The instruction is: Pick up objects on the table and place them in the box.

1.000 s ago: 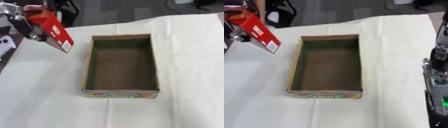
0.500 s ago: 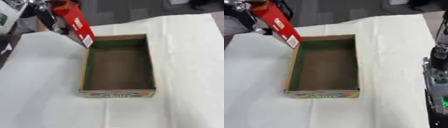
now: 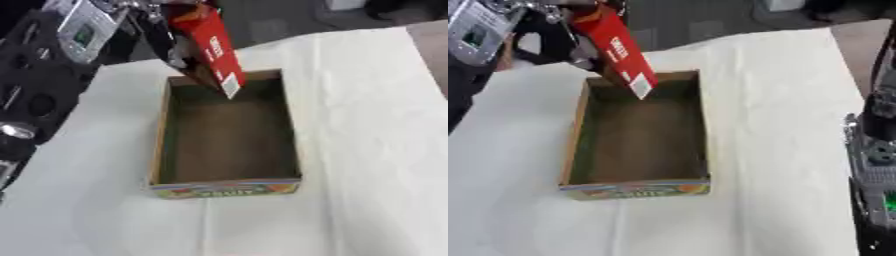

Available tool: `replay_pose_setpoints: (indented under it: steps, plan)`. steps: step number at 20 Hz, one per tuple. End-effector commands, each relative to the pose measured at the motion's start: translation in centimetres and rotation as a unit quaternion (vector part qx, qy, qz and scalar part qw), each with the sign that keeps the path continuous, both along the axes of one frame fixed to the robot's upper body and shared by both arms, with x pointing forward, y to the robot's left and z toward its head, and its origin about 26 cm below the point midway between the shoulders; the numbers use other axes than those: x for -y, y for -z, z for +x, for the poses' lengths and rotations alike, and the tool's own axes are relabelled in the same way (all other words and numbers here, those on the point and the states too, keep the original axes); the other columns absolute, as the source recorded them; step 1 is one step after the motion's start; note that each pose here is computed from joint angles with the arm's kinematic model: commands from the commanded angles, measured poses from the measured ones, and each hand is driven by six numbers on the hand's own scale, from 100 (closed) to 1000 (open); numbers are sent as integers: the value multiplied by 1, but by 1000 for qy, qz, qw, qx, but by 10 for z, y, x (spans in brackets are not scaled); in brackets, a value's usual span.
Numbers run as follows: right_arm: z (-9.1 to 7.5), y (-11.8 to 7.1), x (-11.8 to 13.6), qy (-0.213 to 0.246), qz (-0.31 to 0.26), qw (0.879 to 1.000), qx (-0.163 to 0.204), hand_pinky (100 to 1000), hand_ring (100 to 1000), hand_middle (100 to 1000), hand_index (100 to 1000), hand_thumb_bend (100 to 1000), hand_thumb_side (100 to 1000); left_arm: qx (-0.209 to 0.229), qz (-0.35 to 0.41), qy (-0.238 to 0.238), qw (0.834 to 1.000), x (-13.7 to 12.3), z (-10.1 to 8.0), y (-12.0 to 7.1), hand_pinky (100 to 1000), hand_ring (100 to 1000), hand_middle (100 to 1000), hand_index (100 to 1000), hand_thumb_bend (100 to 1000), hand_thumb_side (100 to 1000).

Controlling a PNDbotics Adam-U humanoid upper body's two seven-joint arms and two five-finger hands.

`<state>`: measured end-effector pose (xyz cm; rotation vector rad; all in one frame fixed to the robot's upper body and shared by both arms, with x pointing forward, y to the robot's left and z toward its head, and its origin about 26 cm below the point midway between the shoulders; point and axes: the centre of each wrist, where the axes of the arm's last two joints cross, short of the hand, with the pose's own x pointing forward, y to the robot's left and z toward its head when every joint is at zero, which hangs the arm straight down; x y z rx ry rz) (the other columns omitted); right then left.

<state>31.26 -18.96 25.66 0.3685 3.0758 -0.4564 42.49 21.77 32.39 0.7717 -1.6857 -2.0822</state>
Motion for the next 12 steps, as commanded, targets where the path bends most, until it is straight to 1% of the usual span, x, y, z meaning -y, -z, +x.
replay_pose_setpoints:
  steps: [1, 6, 12]
  plan:
    - [-3, -9, -1, -2, -4, 1000, 20, 496, 748, 821, 844, 100, 846, -4, 39, 49, 998, 10, -2, -13, 328, 401, 434, 485, 118, 100]
    - [-3, -10, -2, -1, -5, 1000, 21, 497, 748, 822, 844, 100, 846, -18, 28, 71, 997, 18, -5, -18, 323, 399, 432, 484, 113, 100]
    - [-3, -10, -3, -3, -4, 1000, 21, 495, 748, 822, 844, 100, 853, -29, 32, 91, 995, 30, -10, -8, 351, 414, 442, 492, 114, 100]
